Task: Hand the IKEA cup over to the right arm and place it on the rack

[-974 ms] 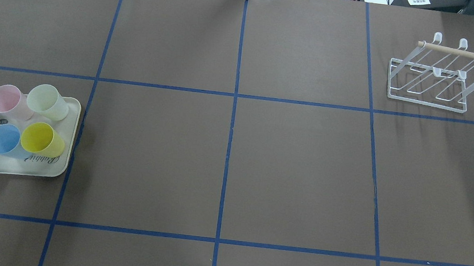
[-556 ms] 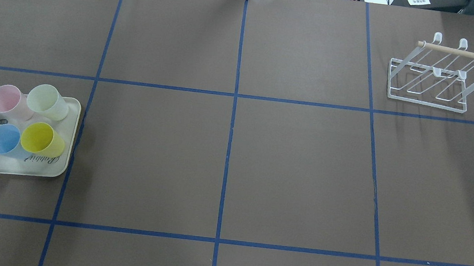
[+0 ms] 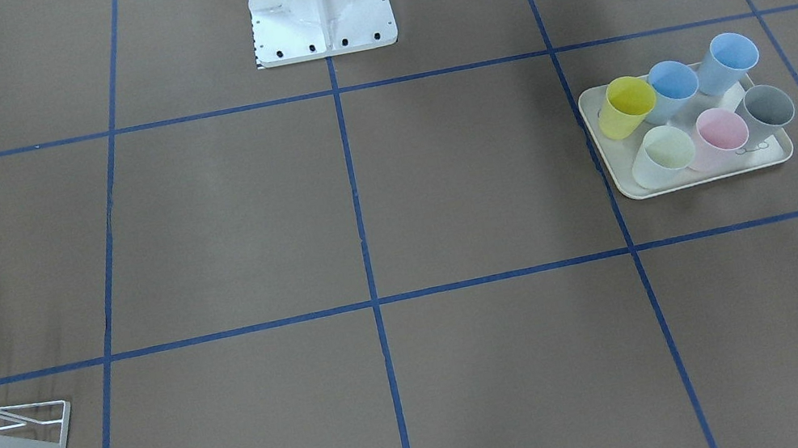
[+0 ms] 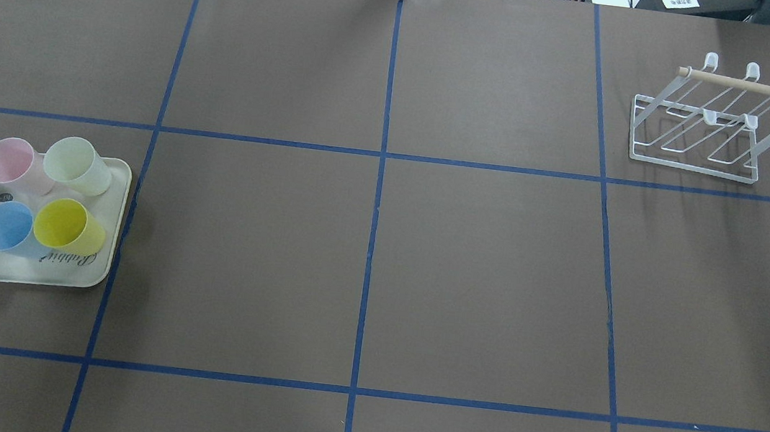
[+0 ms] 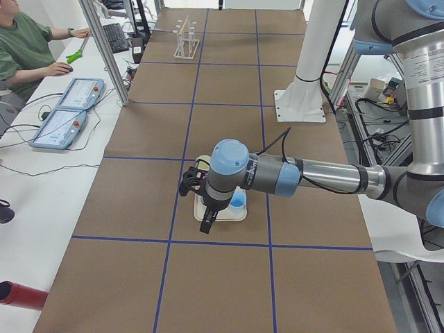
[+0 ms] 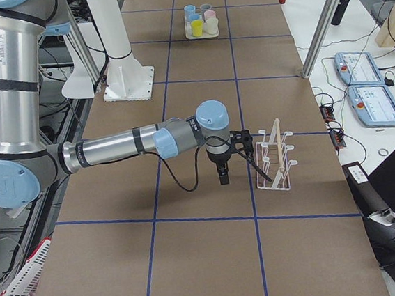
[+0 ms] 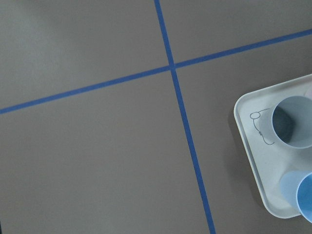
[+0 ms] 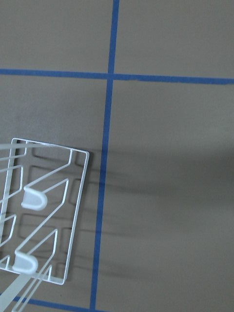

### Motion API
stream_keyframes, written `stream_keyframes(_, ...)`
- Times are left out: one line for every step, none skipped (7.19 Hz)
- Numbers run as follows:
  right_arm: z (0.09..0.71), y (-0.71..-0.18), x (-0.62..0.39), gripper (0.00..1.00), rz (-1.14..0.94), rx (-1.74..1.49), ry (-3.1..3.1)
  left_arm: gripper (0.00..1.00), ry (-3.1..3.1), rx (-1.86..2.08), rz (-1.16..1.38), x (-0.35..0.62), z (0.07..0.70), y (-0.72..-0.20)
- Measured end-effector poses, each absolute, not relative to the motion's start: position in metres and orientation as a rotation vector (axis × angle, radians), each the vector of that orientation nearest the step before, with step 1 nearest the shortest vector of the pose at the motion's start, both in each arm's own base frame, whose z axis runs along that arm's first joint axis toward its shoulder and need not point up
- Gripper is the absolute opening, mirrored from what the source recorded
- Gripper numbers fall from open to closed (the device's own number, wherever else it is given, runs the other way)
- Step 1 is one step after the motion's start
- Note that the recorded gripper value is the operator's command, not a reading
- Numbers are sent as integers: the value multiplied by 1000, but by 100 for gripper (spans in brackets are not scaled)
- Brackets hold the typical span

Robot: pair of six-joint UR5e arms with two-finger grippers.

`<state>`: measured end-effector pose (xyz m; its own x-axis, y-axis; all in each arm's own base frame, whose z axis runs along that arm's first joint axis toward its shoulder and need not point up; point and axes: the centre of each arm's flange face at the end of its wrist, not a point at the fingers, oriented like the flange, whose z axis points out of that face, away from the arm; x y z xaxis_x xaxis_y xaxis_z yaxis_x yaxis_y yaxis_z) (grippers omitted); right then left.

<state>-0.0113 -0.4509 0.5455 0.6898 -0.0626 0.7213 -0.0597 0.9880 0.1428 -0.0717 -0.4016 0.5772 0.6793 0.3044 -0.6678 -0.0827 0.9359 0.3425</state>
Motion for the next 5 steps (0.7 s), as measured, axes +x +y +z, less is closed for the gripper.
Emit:
stream_keyframes(537,-453,-26,100,2,167,-823,100,892,279,247,-47,571,-405)
stream_keyframes(530,-454,-36,100,-4,172,-831,100,973,236,249,-21,567,-406)
stream_keyframes(524,-454,-43,100,-15,178,-837,100,992,186,238,8,564,-406)
stream_keyframes(517,-453,-50,100,-16,178,-843,100,960,153,216,34,565,-405)
stream_keyframes(508,-452,-58,100,-4,171,-852,100,925,139,192,54,567,-401)
